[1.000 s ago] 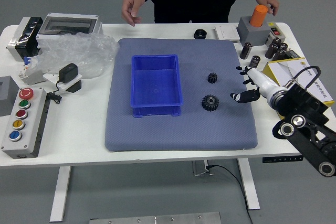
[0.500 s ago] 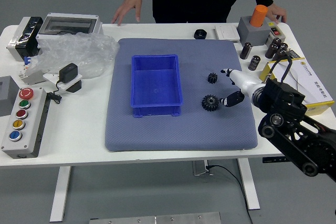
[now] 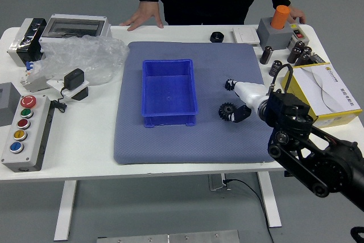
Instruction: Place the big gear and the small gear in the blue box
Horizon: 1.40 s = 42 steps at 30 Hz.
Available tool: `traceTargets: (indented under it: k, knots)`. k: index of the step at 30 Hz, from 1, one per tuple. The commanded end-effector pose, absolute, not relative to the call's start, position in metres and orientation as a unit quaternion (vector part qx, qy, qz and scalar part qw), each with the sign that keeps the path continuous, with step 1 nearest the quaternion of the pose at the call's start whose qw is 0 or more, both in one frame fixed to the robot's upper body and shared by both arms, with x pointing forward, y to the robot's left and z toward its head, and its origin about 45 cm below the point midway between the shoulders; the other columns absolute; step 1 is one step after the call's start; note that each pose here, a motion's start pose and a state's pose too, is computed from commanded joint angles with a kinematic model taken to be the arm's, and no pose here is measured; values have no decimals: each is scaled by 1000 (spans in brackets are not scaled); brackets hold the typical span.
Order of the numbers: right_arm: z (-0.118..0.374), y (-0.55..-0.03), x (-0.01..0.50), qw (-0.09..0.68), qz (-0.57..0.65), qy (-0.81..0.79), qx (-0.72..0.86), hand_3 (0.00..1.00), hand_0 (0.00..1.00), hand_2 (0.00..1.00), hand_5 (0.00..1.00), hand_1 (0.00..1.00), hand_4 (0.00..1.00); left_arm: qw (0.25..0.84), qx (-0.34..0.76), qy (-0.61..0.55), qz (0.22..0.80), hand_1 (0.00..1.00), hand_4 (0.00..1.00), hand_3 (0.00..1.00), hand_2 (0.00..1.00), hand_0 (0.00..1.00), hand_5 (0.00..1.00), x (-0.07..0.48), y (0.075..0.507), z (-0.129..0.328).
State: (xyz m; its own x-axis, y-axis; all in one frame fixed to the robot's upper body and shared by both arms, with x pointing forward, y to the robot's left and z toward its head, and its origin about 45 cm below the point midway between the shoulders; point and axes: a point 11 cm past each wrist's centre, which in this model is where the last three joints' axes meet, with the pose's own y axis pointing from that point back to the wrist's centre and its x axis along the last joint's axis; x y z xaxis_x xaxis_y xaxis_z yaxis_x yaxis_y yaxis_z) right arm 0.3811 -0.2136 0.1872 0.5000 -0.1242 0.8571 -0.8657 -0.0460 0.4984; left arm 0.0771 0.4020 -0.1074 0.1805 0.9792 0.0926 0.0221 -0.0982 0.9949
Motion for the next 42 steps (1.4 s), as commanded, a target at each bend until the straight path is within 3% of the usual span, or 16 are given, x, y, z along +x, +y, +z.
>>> traceTargets:
  k: [9, 10, 33, 42]
  knots:
    - [178, -221, 381, 591, 332, -382, 628, 944, 815, 848, 191, 756, 787, 512, 574, 435, 468, 805, 636, 841, 816, 816, 283, 78, 401, -107]
    - [177, -222, 381, 592, 333, -382, 626, 905, 800, 825, 200, 733, 793, 512, 574, 435, 468, 805, 636, 841, 817, 816, 283, 78, 401, -107]
    - [166, -202, 382, 588, 332, -374, 636, 873, 788, 805, 228, 725, 789, 512, 577, 435, 465, 806, 634, 842, 817, 816, 282, 77, 402, -107]
    - [161, -200, 383, 587, 325, -375, 639, 823, 779, 779, 287, 715, 761, 511, 578, 435, 464, 806, 632, 841, 816, 816, 280, 76, 402, -107]
